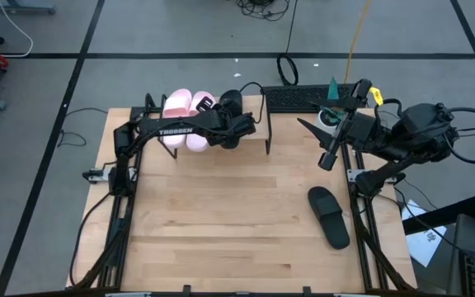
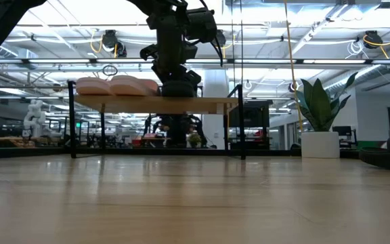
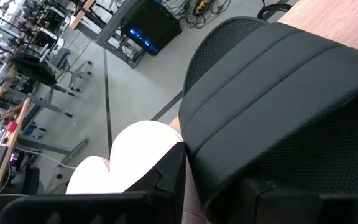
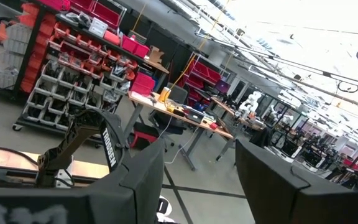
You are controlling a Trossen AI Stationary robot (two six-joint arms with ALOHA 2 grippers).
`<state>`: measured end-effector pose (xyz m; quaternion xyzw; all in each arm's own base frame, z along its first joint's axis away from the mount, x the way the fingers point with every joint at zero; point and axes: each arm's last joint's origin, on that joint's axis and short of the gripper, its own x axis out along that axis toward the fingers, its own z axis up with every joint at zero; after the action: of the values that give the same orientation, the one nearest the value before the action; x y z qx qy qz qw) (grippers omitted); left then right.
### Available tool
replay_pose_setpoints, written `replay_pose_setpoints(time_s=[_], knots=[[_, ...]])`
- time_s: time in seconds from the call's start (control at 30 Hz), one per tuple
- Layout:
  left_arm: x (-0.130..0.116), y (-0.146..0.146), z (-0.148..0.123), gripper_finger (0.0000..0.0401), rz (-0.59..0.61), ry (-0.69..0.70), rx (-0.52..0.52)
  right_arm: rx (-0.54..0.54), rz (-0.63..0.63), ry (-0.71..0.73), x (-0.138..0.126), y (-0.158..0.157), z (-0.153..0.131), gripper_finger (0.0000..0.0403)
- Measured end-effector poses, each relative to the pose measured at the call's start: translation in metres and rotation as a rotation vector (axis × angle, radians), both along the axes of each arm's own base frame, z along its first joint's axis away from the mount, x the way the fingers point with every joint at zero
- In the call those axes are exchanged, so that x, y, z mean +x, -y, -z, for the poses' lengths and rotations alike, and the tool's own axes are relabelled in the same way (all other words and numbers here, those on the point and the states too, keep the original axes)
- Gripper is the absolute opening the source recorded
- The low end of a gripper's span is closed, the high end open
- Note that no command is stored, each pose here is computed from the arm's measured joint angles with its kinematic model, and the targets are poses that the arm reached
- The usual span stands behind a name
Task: Pick and place slides into the shelf
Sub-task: Put the left black slipper on the shelf
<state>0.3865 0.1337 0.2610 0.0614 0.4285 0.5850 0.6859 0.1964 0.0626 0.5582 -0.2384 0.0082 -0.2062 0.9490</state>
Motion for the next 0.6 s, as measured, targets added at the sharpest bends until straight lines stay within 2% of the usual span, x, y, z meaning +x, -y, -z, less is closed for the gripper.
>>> replay_pose_setpoints(time_s=[0.47,0.6], knots=[[0.0,0.0,-0.0001,0.0089,0.0,0.001,0.0,-0.002,0.0,-0.003,0.0,-0.0001,0.0002,0.0187],[0.0001,0.0001,0.0,0.0114,0.0,0.004,-0.004,-0.002,0.0,-0.002,0.0,-0.0001,0.0002,0.0187]])
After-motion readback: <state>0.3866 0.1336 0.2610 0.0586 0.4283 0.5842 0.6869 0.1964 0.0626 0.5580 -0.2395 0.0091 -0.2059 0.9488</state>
